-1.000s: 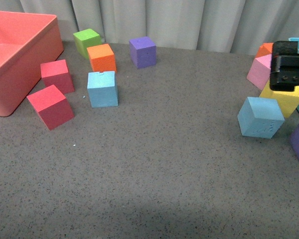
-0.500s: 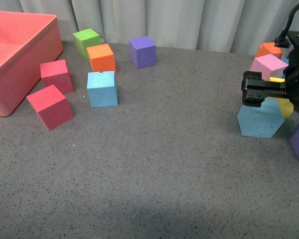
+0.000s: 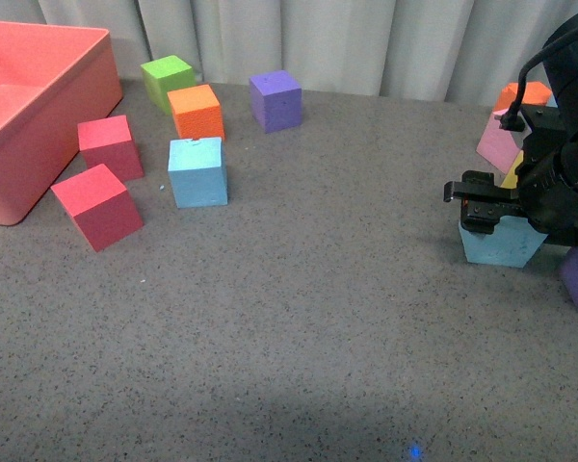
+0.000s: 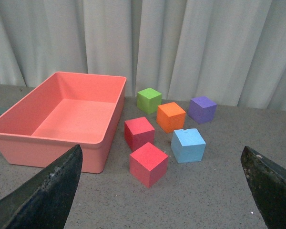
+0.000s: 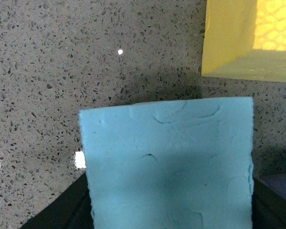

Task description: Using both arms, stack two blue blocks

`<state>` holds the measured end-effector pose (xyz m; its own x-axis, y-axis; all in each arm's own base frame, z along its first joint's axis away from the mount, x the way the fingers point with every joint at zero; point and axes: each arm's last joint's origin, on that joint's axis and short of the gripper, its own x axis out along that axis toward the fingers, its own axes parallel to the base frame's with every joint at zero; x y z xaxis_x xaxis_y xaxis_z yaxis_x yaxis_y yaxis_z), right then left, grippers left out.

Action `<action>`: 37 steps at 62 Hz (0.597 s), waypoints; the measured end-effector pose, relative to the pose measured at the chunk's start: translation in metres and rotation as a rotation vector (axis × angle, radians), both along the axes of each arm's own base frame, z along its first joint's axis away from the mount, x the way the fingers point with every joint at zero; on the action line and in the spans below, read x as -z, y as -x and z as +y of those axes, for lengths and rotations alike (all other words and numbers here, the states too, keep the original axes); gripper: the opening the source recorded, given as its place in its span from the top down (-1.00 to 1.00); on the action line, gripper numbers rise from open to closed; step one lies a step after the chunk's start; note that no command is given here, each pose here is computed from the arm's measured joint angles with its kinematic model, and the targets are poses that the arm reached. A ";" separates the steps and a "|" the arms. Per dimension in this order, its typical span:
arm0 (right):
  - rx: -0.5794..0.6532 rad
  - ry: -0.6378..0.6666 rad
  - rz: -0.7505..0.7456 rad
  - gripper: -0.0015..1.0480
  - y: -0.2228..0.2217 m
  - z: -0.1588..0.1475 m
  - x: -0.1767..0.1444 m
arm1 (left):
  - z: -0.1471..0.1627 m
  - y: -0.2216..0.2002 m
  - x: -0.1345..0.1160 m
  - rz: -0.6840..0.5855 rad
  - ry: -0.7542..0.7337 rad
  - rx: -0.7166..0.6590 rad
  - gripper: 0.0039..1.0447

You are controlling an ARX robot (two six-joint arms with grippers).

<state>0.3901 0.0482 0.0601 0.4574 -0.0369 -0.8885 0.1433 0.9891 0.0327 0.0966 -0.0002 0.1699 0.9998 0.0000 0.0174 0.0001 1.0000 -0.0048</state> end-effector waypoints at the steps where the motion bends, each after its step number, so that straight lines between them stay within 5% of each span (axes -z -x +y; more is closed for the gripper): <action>1: 0.000 0.000 0.000 -0.17 0.000 0.000 0.000 | 0.000 0.000 0.000 0.000 0.000 0.000 -0.88; 12: -0.009 -0.015 -0.001 0.09 -0.001 0.007 -0.005 | 0.000 0.000 0.000 0.000 0.000 0.000 -0.88; 37: -0.097 -0.099 -0.072 0.11 -0.020 0.081 -0.028 | 0.000 0.000 0.000 0.000 0.000 0.000 -0.88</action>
<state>0.4106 0.1296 0.0884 0.5177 0.0962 -0.8502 0.0414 0.9897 0.1371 0.0966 -0.0002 0.1699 0.9998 0.0000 0.0174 0.0001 1.0000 -0.0048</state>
